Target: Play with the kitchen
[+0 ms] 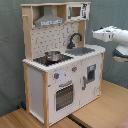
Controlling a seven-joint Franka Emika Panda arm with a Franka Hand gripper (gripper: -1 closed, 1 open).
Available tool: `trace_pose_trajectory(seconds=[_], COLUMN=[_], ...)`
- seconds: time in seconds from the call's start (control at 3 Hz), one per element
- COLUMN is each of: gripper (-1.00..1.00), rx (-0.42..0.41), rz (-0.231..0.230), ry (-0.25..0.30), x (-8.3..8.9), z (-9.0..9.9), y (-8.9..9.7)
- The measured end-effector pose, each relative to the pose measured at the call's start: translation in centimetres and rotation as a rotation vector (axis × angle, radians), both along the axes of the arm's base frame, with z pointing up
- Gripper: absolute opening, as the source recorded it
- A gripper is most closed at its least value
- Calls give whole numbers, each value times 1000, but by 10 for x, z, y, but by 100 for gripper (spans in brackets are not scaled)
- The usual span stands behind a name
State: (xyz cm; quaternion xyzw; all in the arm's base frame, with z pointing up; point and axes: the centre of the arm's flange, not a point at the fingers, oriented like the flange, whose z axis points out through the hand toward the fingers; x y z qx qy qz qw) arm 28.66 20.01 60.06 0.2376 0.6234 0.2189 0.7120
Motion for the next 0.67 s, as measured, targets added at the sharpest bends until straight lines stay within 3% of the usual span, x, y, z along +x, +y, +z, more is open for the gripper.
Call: trace_pose_trajectory(seconds=[0.67], gripper=[100], rx=[34], rz=[20], ry=[11], x=[13], z=[50], y=[21])
